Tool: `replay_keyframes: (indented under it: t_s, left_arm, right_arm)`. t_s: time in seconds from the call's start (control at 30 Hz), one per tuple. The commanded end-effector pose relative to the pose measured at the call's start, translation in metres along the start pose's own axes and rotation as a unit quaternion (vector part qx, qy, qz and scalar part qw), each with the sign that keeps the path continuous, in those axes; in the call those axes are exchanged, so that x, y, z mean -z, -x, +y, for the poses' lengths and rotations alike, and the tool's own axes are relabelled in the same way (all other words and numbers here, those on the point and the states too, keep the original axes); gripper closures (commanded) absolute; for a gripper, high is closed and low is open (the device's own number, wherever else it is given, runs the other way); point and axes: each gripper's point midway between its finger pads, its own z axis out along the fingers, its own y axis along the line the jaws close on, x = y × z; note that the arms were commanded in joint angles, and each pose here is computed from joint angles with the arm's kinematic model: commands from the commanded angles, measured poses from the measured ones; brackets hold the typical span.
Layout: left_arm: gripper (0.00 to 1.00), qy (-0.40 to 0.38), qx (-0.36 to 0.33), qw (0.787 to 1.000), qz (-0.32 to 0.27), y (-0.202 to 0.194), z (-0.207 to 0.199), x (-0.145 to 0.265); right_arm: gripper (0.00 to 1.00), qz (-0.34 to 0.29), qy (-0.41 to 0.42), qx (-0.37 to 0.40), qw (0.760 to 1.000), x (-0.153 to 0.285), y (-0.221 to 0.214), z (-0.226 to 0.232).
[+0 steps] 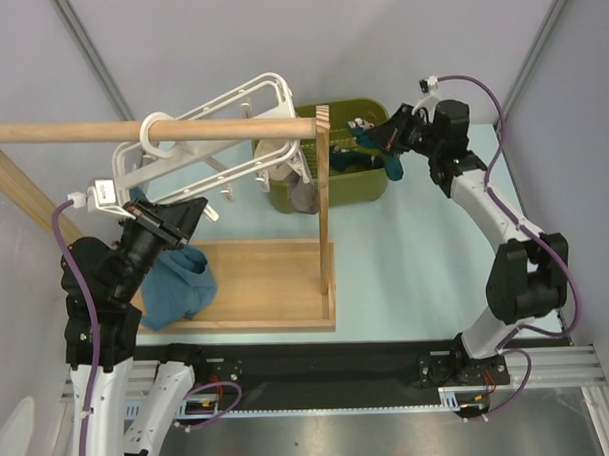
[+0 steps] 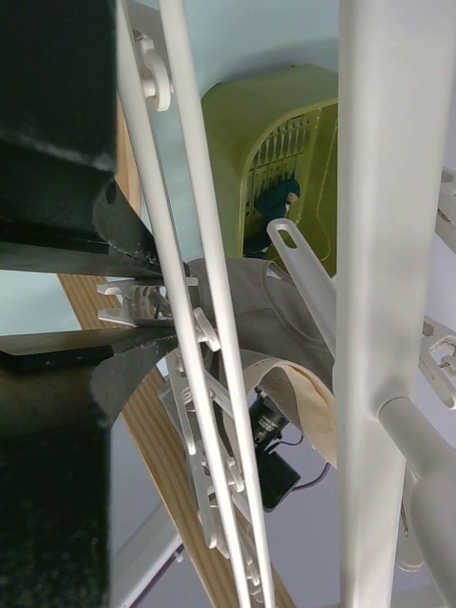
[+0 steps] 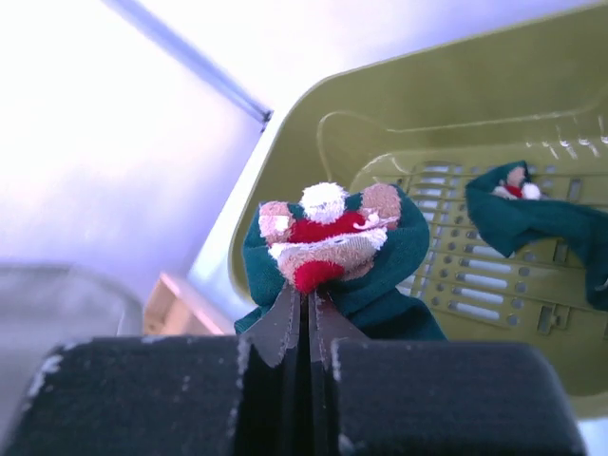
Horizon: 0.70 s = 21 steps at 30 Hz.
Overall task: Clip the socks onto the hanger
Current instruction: Pick up the sock from the bin, then clamp the sock onto the hanger.
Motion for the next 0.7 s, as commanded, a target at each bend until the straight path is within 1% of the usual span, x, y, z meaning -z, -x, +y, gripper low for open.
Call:
replay_keyframes:
  t_s: [0.0, 0.03, 0.07, 0.1, 0.13, 0.17, 0.23, 0.27, 0.33, 0.37, 0.43, 0.47, 0.5, 0.53, 0.57, 0.6, 0.67]
  left_arm:
    - [1.00, 0.046, 0.041, 0.992, 0.112, -0.054, 0.029, 0.003]
    - [1.00, 0.046, 0.041, 0.992, 0.112, -0.054, 0.028, 0.003]
    - [1.00, 0.046, 0.038, 0.992, 0.112, -0.053, 0.028, 0.003]
    - [1.00, 0.045, 0.038, 0.992, 0.112, -0.052, 0.027, 0.003]
    - [1.00, 0.045, 0.035, 0.992, 0.111, -0.051, 0.026, 0.003]
    - [1.00, 0.044, 0.034, 0.992, 0.110, -0.049, 0.025, 0.002]
    - [1.00, 0.043, 0.031, 0.992, 0.110, -0.047, 0.024, 0.002]
    - [1.00, 0.044, 0.031, 0.992, 0.111, -0.047, 0.024, 0.001]
    - [1.00, 0.043, 0.035, 0.992, 0.114, -0.048, 0.024, -0.001]
    - [1.00, 0.043, 0.037, 0.992, 0.115, -0.049, 0.025, -0.001]
    - [1.00, 0.042, 0.044, 0.991, 0.122, -0.054, 0.026, -0.002]
    - [1.00, 0.042, 0.045, 0.990, 0.123, -0.055, 0.027, -0.002]
    - [1.00, 0.043, 0.046, 0.990, 0.123, -0.055, 0.027, -0.002]
    - [1.00, 0.042, 0.046, 0.990, 0.125, -0.056, 0.027, -0.003]
    - [1.00, 0.044, 0.047, 0.990, 0.126, -0.057, 0.029, -0.004]
    - [1.00, 0.044, 0.046, 0.990, 0.124, -0.056, 0.028, -0.004]
    - [1.00, 0.042, 0.048, 0.990, 0.125, -0.055, 0.028, -0.006]
  right_arm:
    - [1.00, -0.001, 0.061, 0.092, 0.994, 0.025, -0.010, 0.038]
    - [1.00, -0.017, 0.059, 0.117, 0.991, 0.038, -0.006, 0.054]
    - [1.00, -0.018, 0.045, 0.136, 0.989, 0.044, -0.010, 0.053]
    - [1.00, 0.003, 0.016, 0.148, 0.989, 0.052, -0.026, 0.042]
    - [1.00, -0.013, 0.007, 0.165, 0.986, 0.066, -0.022, 0.051]
    - [1.00, -0.015, 0.006, 0.174, 0.985, 0.076, -0.025, 0.055]
    - [1.00, 0.001, -0.021, 0.186, 0.982, 0.092, -0.046, 0.043]
    - [1.00, -0.017, -0.011, 0.204, 0.979, 0.111, -0.044, 0.060]
    - [1.00, 0.002, -0.031, 0.222, 0.975, 0.128, -0.064, 0.051]
    - [1.00, -0.010, -0.025, 0.239, 0.971, 0.144, -0.064, 0.063]
    - [1.00, 0.009, -0.022, 0.259, 0.966, 0.161, -0.089, 0.059]
    - [1.00, -0.005, -0.004, 0.274, 0.962, 0.178, -0.091, 0.074]
    - [1.00, -0.001, 0.011, 0.280, 0.960, 0.185, -0.102, 0.079]
    - [1.00, 0.018, 0.042, 0.283, 0.958, 0.190, -0.121, 0.085]
    - [1.00, 0.018, 0.064, 0.294, 0.953, 0.204, -0.128, 0.096]
    - [1.00, 0.034, 0.094, 0.296, 0.950, 0.209, -0.142, 0.108]
    - [1.00, 0.058, 0.118, 0.292, 0.947, 0.221, -0.158, 0.120]
